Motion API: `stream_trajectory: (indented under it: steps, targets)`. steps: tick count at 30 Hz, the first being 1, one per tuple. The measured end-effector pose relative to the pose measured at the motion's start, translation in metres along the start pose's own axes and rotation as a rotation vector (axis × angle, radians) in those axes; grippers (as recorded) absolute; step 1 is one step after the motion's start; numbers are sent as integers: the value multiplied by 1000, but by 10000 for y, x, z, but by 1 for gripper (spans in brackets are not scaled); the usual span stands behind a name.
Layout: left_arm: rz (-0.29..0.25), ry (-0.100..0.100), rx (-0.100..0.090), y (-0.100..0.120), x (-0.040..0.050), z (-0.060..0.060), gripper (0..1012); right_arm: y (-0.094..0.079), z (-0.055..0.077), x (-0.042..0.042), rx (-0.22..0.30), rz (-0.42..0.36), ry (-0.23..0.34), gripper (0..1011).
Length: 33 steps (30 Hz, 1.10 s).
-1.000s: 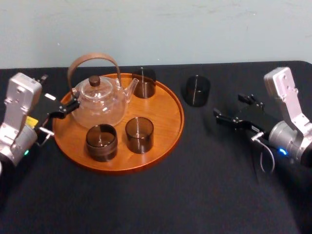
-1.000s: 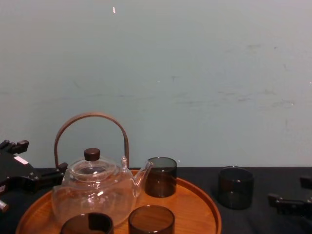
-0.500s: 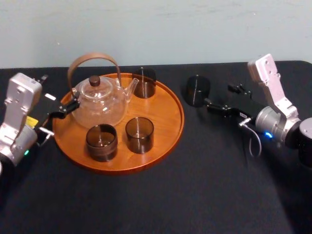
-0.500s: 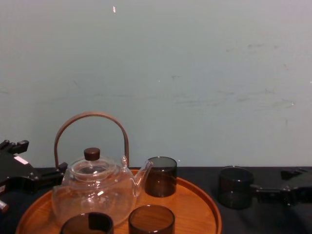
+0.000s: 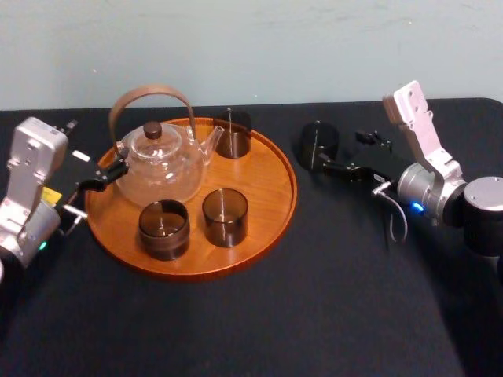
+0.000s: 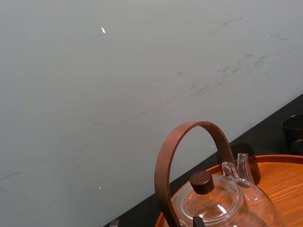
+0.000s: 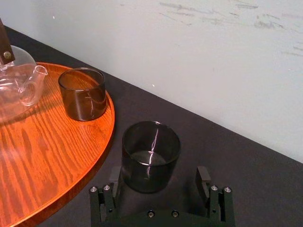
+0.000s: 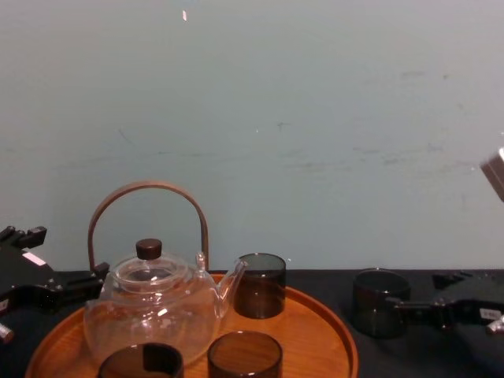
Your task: Pick up the glass from the table and place it on the tray.
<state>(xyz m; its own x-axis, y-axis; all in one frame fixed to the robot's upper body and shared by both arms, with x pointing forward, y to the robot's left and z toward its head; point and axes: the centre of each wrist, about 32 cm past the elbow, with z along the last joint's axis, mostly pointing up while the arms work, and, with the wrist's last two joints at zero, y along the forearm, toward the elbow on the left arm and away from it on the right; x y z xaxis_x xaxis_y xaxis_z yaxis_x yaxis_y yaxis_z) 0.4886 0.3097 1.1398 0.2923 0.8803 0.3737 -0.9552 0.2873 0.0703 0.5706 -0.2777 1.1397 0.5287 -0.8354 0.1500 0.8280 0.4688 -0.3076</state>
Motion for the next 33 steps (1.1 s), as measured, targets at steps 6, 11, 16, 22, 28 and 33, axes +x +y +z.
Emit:
stream_trajectory:
  steps: [6,11,16,22,28,33]
  targets:
    - [0,0,0,0,0,0,1010,88,32,38,2,0,-6,1002]
    - [0,0,0,0,0,0,1010,173,58,52,6,5,-10,1002]
    - [0,0,0,0,0,0,1010,256,73,50,6,14,-13,1002]
    - [0,0,0,0,0,0,1009,333,94,50,12,26,-17,1002]
    - [0,0,0,0,0,0,1010,415,96,51,13,37,-17,1002]
    - [0,0,0,0,0,0,1010,479,90,43,10,45,-16,1002]
